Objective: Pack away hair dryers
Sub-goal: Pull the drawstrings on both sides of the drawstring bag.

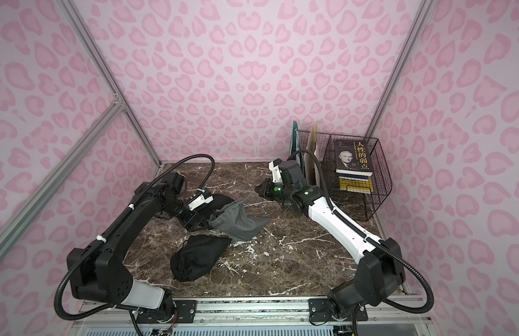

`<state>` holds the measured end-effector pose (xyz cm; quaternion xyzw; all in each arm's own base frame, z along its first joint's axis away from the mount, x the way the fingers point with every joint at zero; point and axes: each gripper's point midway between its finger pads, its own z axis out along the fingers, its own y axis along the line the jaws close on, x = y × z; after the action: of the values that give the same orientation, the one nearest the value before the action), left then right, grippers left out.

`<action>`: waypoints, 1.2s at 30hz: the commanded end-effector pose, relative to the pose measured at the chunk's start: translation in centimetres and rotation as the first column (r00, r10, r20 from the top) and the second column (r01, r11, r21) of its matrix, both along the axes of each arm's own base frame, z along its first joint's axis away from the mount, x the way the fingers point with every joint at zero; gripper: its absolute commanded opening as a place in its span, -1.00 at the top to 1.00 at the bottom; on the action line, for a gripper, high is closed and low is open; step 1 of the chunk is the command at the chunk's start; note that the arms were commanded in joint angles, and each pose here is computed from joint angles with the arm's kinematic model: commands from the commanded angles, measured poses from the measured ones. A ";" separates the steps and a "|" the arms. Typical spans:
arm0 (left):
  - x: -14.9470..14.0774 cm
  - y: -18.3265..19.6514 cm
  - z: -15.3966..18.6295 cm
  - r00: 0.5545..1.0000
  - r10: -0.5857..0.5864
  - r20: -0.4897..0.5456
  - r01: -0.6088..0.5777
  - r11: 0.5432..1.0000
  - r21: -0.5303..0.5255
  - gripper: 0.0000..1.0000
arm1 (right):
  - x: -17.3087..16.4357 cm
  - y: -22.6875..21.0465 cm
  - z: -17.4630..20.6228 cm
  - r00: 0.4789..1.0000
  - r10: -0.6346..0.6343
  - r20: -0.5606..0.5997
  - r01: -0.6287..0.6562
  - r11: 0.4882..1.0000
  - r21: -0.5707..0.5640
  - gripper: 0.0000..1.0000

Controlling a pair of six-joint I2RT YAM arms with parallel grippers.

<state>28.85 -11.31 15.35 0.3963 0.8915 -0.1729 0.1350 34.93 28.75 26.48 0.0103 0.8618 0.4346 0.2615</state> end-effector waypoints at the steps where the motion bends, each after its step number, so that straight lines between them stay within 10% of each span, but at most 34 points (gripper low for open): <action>1: 2.6 -1.1 -0.9 0.999 -0.009 0.042 0.011 0.999 -0.050 -0.61 | -0.2 0.1 0.1 1.000 0.022 0.015 -0.022 1.000 0.004 1.00; 15: 1.8 -3.4 -1.4 0.973 -0.229 0.006 0.225 0.951 -0.211 -0.58 | -1.3 -0.4 0.1 0.996 0.086 -0.001 -0.086 0.996 0.034 1.00; 36: 2.9 -4.6 -4.5 0.954 -0.272 -0.127 0.229 0.934 -0.274 -0.63 | -1.7 0.9 0.5 0.986 0.168 -0.002 -0.168 0.982 0.084 1.00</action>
<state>32.29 -15.35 10.35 0.4633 0.8236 -0.3134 0.0940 32.97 29.30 26.57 -0.0403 0.8480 0.4829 0.2147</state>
